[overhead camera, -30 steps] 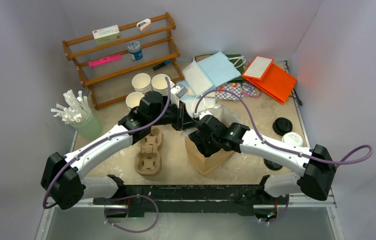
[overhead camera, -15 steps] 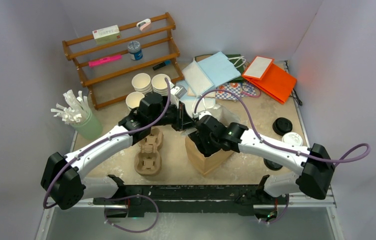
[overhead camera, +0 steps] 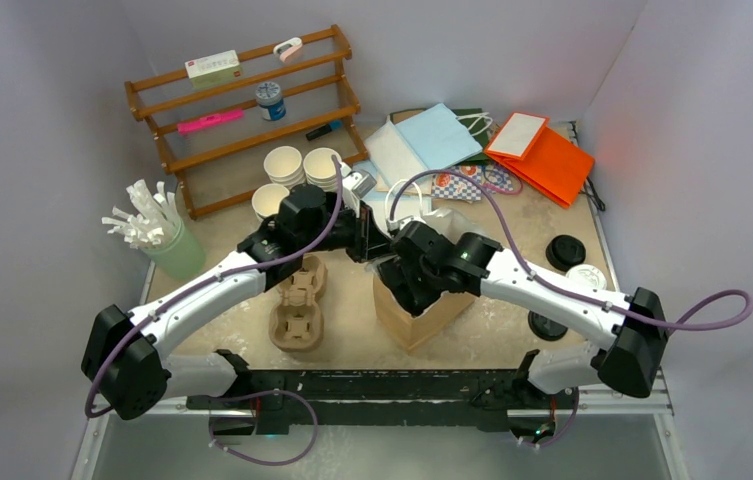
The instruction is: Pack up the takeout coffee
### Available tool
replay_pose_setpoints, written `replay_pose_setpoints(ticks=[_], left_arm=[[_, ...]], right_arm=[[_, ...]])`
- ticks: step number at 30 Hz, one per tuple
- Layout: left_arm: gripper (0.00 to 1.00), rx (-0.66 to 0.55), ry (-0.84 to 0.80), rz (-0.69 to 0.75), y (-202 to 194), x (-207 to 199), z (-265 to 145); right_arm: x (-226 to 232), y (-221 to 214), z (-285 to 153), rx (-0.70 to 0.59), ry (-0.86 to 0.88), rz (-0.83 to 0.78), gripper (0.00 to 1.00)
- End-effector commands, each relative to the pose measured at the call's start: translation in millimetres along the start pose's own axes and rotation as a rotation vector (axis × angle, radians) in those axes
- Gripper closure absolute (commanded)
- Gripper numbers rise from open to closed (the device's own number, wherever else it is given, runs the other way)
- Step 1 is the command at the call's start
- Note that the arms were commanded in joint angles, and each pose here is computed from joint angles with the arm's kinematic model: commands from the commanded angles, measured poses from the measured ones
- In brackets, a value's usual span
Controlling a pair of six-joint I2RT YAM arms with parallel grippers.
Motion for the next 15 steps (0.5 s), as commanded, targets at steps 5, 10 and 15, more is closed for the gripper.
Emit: replay_pose_setpoints(ticks=[5, 10, 15], left_arm=[[1.00, 0.002, -0.057, 0.085, 10.6, -18.8, -1.4], [1.00, 0.023, -0.038, 0.077, 8.1, -17.9, -1.6], [1.00, 0.023, -0.035, 0.084, 8.7, -20.9, -0.4]], right_arm=[[0.4, 10.6, -36.0, -0.085, 0.035, -0.012, 0.01], [-2.1, 13.9, -48.3, -0.130, 0.034, -0.007, 0.01], [-2.1, 8.8, -47.1, -0.120, 0.046, -0.007, 0.01]])
Point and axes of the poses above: each gripper's point midway between its finger pads, its own z axis out along the fingers, its own x axis along the line the jaws close on, y = z × x, the point moved 9 cm from there along -z, back along the fingers, and after that the axes turned 13 degrees about -z, right-handed, at the moved point
